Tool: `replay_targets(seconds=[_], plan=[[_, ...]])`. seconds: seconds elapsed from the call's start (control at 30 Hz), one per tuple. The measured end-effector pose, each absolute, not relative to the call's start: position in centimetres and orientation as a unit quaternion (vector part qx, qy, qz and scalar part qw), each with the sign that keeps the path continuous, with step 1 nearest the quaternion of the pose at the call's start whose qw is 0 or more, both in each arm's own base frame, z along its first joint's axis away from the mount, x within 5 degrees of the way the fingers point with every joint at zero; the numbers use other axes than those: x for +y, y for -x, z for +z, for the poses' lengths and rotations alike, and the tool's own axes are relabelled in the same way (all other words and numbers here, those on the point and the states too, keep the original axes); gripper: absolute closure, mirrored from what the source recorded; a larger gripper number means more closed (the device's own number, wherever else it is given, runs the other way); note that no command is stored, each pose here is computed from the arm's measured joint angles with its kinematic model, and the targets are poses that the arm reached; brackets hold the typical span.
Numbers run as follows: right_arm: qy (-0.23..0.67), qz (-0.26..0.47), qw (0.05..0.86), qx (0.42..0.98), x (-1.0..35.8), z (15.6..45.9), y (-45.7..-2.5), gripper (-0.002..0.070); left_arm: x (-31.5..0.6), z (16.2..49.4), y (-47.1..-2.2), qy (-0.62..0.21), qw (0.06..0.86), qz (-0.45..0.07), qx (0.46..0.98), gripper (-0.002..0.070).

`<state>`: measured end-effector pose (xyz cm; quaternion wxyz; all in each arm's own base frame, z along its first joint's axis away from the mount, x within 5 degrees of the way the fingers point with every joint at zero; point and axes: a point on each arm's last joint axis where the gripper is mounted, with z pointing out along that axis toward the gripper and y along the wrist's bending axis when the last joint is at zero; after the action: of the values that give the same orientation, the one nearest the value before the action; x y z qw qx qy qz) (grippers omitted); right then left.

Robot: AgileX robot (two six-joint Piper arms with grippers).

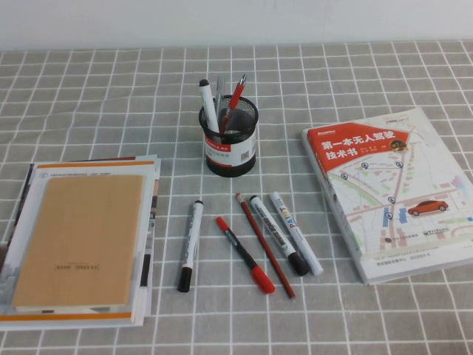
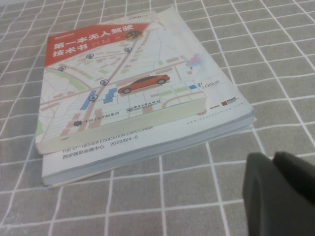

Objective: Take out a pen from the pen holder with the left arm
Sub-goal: 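Take a marker out of the pen holder and lay it on the table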

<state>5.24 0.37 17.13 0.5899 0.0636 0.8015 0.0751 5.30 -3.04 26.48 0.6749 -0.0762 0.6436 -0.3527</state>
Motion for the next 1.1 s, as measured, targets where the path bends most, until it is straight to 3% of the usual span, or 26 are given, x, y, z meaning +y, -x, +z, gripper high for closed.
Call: replay_targets(seconds=[0.17, 0.3, 0.57, 1.1], plan=[[-0.064, 0.075, 0.59, 0.801, 0.4, 17.1, -5.2, 0.0689, -4.4, 28.2, -8.5, 0.025, 0.585, -0.346, 0.733, 0.068], [-0.064, 0.075, 0.59, 0.801, 0.4, 17.1, -5.2, 0.0689, -4.7, 29.2, -11.6, -0.003, 0.553, -0.32, 0.769, 0.068], [-0.064, 0.075, 0.59, 0.801, 0.4, 17.1, -5.2, 0.0689, -4.6, 31.0, -13.9, -0.082, 0.586, -0.245, 0.768, 0.068], [-0.064, 0.075, 0.59, 0.801, 0.4, 17.1, -5.2, 0.0689, -4.1, 31.6, -14.3, -0.07, 0.617, -0.22, 0.752, 0.068]])
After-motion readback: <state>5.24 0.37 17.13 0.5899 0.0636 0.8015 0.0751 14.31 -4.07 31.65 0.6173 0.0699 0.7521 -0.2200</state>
